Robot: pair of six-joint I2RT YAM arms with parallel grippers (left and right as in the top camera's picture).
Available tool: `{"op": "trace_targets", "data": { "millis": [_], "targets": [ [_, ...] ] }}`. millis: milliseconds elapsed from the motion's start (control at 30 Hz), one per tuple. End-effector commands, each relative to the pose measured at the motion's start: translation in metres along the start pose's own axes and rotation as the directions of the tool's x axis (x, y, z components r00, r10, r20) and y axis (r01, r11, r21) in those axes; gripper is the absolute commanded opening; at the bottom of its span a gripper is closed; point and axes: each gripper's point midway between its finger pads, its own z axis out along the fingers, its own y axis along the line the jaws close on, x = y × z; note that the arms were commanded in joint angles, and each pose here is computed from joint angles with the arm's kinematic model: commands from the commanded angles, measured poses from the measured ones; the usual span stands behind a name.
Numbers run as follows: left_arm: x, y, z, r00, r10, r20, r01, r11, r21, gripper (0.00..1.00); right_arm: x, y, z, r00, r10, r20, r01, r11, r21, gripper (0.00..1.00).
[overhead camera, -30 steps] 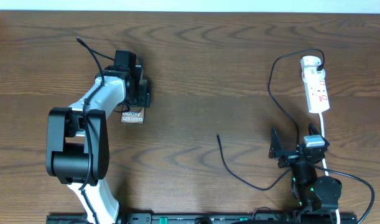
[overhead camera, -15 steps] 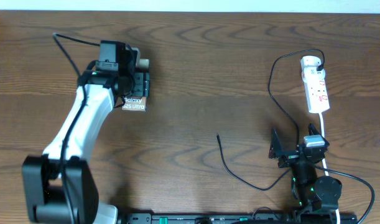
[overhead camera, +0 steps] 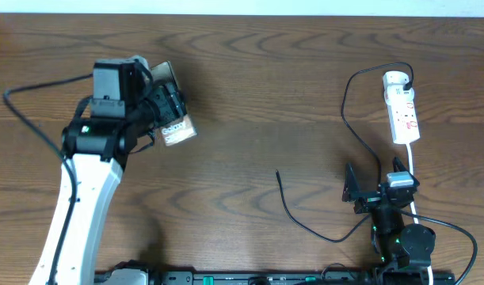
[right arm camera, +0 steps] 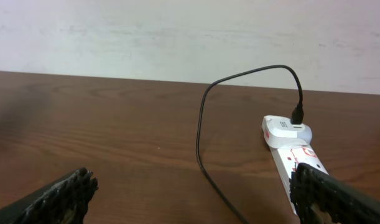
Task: Plug charger to phone and switch on socket
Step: 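Lift the phone with the left gripper and tilt it upright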
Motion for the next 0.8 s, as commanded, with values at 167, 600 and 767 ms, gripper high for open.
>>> {"op": "trace_targets", "data": {
  "millis": [167, 600, 767],
  "targets": [
    [0.025, -0.058, -0.021, 0.818, -0.487, -0.306, 0.554, 0.811, 0.190, 0.07, 0.000, 0.001, 0.000, 1.000, -0.008, 0.000, 0.008, 1.000, -0.005, 0.99],
    [0.005, -0.090, -0.059, 0.417, -0.648, -0.637, 0.890, 0.434, 0.141, 0.07, 0.000, 0.001, 0.000, 1.000, -0.008, 0.000, 0.008, 1.000, -0.005, 0.99],
    [0.007, -0.095, -0.065, 0.387, -0.624, -0.679, 0.900, 0.417, 0.129, 0.07, 0.000, 0.001, 0.000, 1.000, -0.008, 0.000, 0.008, 1.000, -0.005, 0.99]
  ]
}}
